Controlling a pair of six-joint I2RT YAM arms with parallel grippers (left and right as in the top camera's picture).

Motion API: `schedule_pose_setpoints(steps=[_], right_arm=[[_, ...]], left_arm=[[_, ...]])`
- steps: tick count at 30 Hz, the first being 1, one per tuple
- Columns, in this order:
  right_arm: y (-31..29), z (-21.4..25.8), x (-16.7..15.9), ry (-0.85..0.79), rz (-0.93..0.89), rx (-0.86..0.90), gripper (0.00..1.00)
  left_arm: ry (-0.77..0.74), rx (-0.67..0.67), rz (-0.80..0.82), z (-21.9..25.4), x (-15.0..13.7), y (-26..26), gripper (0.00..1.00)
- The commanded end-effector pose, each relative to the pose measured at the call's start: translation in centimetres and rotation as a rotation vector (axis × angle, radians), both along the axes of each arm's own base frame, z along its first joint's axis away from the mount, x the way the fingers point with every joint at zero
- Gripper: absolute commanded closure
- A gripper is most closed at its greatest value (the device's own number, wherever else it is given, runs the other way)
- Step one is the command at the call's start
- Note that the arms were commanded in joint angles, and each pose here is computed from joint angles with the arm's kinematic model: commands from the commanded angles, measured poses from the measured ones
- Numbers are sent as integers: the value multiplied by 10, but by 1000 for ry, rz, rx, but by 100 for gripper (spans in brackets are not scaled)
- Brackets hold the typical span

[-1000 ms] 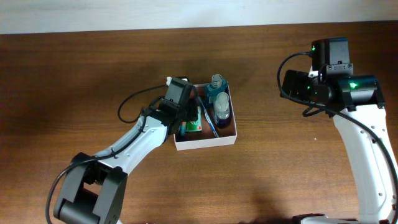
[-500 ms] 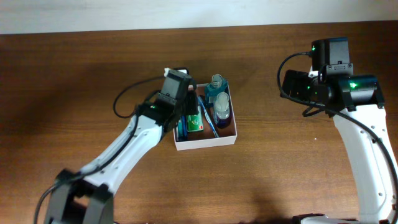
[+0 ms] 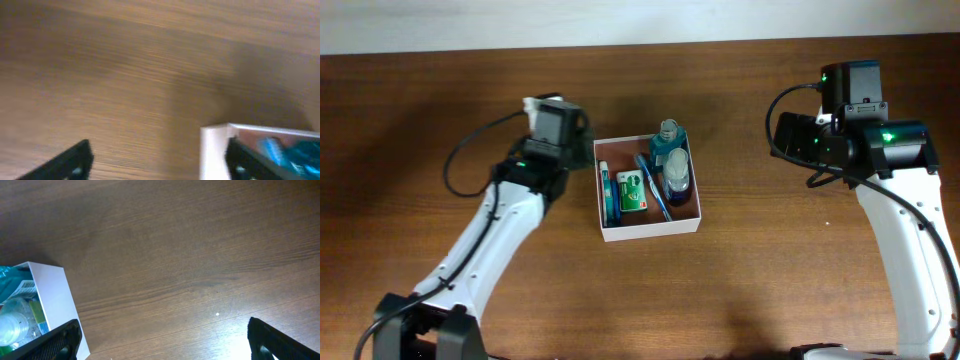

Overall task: Pack container
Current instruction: 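Raise the left gripper and retract it left of the box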

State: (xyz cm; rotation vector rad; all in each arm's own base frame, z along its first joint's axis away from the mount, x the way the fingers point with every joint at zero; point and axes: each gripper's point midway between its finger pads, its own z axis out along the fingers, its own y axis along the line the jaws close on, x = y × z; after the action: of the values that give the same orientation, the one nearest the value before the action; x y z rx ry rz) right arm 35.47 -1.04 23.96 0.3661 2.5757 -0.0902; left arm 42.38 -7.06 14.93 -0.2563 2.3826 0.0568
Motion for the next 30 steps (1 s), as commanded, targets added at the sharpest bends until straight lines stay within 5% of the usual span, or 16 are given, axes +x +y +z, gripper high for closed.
schedule_pose_setpoints(steps=[1,30], right_arm=[[-3,-1,1,3,-12,-6,2],[-3,-1,1,3,-12,-6,2]], left_arm=[[-13,34,85,8,2,32,1],[15,40,111,4,-2,44,0]])
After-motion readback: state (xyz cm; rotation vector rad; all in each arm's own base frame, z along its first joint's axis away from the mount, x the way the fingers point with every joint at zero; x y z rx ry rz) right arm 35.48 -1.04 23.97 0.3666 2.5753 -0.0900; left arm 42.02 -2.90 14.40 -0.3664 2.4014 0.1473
